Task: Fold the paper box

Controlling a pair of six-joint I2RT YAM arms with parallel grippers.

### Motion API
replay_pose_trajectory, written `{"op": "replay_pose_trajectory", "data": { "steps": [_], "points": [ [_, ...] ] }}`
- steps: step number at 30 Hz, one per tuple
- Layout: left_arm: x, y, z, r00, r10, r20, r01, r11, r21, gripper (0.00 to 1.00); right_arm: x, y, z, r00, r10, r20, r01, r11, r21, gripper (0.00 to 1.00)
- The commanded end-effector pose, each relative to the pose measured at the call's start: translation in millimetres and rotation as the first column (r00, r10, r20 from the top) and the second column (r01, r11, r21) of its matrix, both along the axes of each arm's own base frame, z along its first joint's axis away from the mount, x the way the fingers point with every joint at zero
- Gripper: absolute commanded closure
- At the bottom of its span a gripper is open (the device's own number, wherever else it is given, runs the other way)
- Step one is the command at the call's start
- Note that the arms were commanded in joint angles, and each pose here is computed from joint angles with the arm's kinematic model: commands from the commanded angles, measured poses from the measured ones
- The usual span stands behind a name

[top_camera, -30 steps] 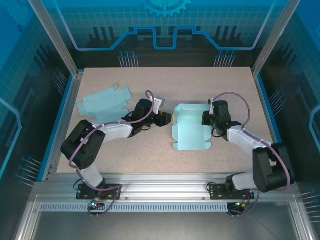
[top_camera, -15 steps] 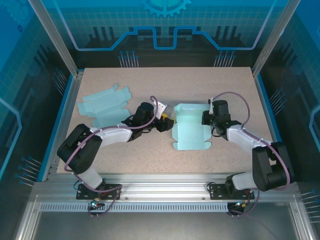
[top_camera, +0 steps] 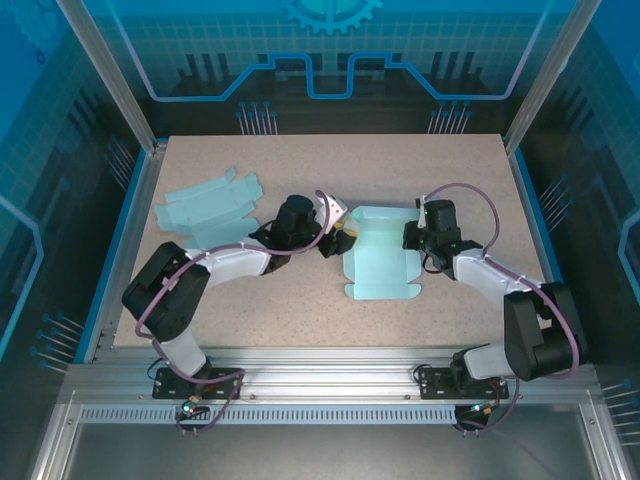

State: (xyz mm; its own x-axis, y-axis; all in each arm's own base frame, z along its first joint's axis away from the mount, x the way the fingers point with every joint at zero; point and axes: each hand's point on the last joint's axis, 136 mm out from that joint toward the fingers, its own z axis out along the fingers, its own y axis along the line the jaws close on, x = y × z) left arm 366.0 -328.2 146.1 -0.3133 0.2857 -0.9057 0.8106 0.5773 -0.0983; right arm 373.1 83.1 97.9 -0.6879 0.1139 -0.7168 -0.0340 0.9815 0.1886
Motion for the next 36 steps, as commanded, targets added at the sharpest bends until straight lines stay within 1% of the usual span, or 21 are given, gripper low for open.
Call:
{"op": "replay_pose_trajectory", "data": {
  "steps": [1,6,8,10,14,19,23,29,36],
  "points": [
    [5,-12,3,0.997,-0.057,0.044,0.057,0.998,0.007,0.53,7,9,11,0.999,0.033,0.024,-0.033,0.999,0.01,1.0],
    [15,-14,1,0.998,-0.026,0.054,0.026,1.0,0.003,0.54,7,9,10,0.999,0.035,0.024,-0.035,0.999,0.012,1.0],
    [17,-15,4,0.997,-0.004,0.074,0.004,1.0,0.001,0.56,7,9,10,0.999,0.035,0.025,-0.035,0.999,0.012,1.0],
    [19,-17,7,0.995,0.012,0.094,-0.012,1.0,-0.008,0.55,7,10,10,0.999,0.037,0.026,-0.037,0.999,0.016,1.0],
    [29,-17,8,0.986,0.091,0.139,-0.09,0.996,-0.01,0.55,7,10,11,0.999,0.038,0.026,-0.038,0.999,0.021,1.0],
    [41,-17,5,0.963,0.18,0.199,-0.187,0.982,0.016,0.56,5,11,12,0.999,0.04,0.031,-0.041,0.999,0.022,1.0],
    [50,-12,11,0.936,0.263,0.234,-0.272,0.962,0.005,0.62,5,10,13,0.999,0.036,0.037,-0.037,0.999,0.022,1.0],
    [59,-7,19,0.901,0.342,0.267,-0.344,0.938,-0.044,0.71,3,12,13,0.998,0.048,0.037,-0.049,0.998,0.029,1.0],
    [71,-10,25,0.88,0.381,0.285,-0.375,0.924,-0.078,0.76,0,14,16,0.997,0.061,0.048,-0.063,0.998,0.026,1.0]
  ]
}}
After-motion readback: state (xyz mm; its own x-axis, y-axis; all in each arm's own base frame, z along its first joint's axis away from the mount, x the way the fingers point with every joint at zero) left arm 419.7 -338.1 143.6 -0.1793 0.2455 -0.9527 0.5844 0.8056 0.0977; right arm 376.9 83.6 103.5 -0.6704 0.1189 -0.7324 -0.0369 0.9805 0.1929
